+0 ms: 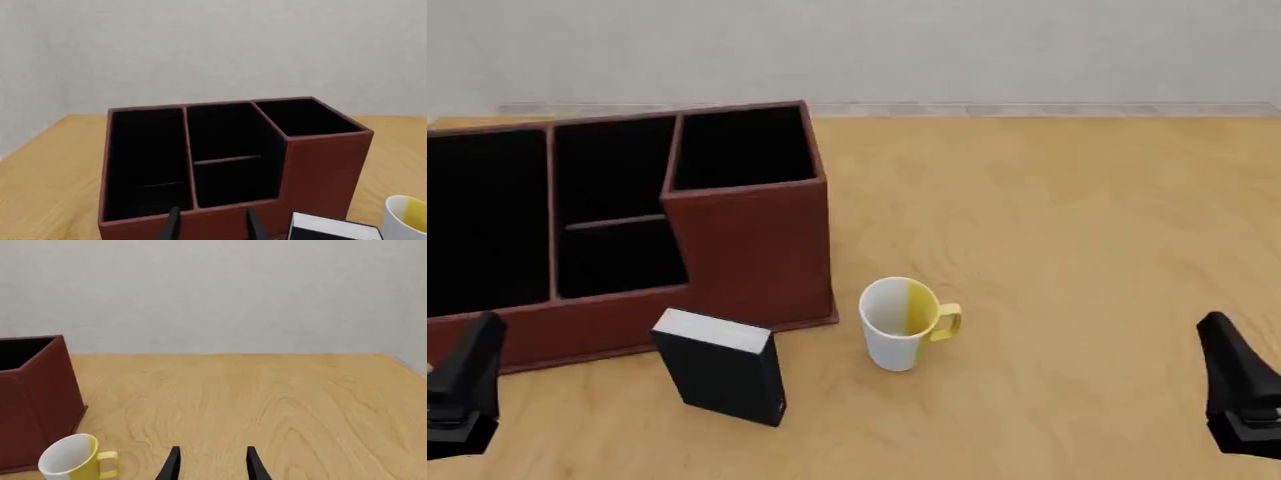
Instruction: Pick up the book and place it in the right compartment of the caddy.
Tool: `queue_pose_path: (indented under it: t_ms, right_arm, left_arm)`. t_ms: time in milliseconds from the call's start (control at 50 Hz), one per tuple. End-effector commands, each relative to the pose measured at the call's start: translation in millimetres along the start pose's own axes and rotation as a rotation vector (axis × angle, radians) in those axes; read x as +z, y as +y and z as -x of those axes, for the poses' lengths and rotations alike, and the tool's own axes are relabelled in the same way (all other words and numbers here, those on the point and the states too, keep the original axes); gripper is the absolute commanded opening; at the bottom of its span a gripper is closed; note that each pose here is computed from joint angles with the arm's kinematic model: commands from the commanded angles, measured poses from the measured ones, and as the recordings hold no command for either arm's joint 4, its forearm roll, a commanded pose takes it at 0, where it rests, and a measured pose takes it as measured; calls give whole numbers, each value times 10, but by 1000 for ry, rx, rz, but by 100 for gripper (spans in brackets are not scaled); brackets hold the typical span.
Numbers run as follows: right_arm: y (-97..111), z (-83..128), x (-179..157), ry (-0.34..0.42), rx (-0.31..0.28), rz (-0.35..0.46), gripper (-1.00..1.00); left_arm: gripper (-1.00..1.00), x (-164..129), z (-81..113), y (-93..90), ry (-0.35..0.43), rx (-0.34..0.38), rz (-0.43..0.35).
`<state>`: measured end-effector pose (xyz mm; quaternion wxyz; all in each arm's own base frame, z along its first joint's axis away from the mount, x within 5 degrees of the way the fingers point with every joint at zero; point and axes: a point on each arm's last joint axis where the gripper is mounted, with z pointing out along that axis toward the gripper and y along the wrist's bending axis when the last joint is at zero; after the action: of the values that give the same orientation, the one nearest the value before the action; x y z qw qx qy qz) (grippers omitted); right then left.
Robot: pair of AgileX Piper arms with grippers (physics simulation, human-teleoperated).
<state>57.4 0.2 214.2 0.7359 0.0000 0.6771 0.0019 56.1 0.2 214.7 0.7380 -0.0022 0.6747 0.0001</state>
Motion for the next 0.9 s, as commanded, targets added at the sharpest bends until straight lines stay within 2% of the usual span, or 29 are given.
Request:
queue_pose_path:
  t_ms: [20, 160, 240, 360, 420, 700, 780, 820, 840, 900]
  right_arm:
    - [7, 71, -6, -4, -13, 12, 100]
    - [37, 222, -25, -5, -53, 69, 100]
    - [98, 405, 2, -7, -96, 176, 100]
    - [203, 490, 146, 30, -140, 291, 100]
    - [314, 544, 263, 60, -161, 383, 100]
    - [629, 725, 513, 100, -243, 567, 100]
    - [754, 739, 588, 128, -283, 626, 100]
    - [816, 783, 603, 138, -265, 658, 100]
    - [850, 756, 639, 153, -302, 668, 100]
    - [942, 797, 674, 170, -303, 706, 100]
  left_arm:
    - [100, -1, -1, -6, 9, -1, -11]
    - [100, -3, 6, -9, 11, 4, -17]
    - [100, -5, 19, -13, 9, 6, -23]
    - [100, -2, -4, -12, 9, 5, -21]
    - [100, -1, -15, -10, 9, 6, -17]
    - [100, -1, -17, -3, 5, 10, -5]
    - [100, -1, -13, -1, 2, 6, -2]
    - [100, -1, -12, 0, 0, 4, 0]
    - [100, -1, -10, 0, -2, 4, 1]
    - [100, -1, -7, 1, -5, 2, 2]
